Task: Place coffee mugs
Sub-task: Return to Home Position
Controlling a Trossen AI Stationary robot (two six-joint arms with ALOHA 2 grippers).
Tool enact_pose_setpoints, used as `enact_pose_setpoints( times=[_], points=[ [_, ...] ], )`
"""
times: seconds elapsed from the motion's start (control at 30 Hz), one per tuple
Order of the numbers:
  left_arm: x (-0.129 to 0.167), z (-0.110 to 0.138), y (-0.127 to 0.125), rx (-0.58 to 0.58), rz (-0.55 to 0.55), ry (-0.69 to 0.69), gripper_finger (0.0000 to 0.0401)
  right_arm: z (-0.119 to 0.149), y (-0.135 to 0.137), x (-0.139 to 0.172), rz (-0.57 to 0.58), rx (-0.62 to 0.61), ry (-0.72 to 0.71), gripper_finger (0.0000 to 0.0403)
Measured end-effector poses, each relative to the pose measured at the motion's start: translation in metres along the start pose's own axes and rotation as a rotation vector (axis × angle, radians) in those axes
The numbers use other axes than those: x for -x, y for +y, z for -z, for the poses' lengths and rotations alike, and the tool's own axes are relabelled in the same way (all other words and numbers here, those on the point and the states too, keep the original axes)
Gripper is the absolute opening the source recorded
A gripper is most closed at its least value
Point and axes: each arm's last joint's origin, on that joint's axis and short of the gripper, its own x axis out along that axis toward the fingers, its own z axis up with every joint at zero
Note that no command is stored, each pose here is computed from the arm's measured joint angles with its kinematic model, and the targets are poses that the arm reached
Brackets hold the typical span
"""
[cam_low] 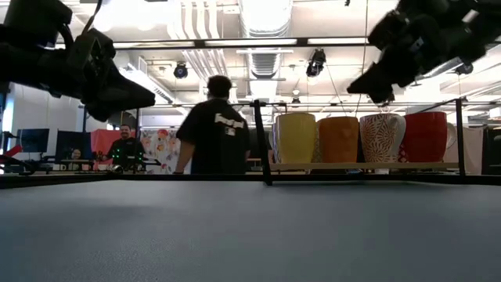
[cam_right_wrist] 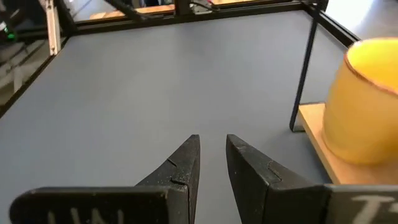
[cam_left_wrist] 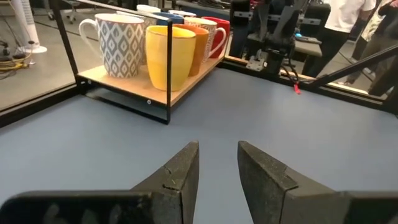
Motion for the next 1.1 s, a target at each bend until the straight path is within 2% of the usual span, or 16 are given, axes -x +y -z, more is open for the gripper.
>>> enact_pose_setpoints(
  times=[0.27,0.5,0.7,1.1],
  points=[
    [0.002,0.011,0.004,0.017,-0.024,0.011,0.0093,0.046,0.002,0.004,0.086,-0.053,-0.055,0.0068],
    [0.003,0.021,0.008,0.062,-0.045,0.051,0.0093,0.074,0.004,0.008,0.082,-0.102,-0.127,0.0068],
    [0.002,0.026,0.009,0.053,-0.089,0.083,0.0093,0.087,0.004,0.009,0.080,-0.121,-0.133,0.0068],
    [-0.001,0.037,0.011,-0.010,-0.128,0.185,0.0093,0.088,0.004,0.008,0.081,-0.109,-0.122,0.0068]
  ],
)
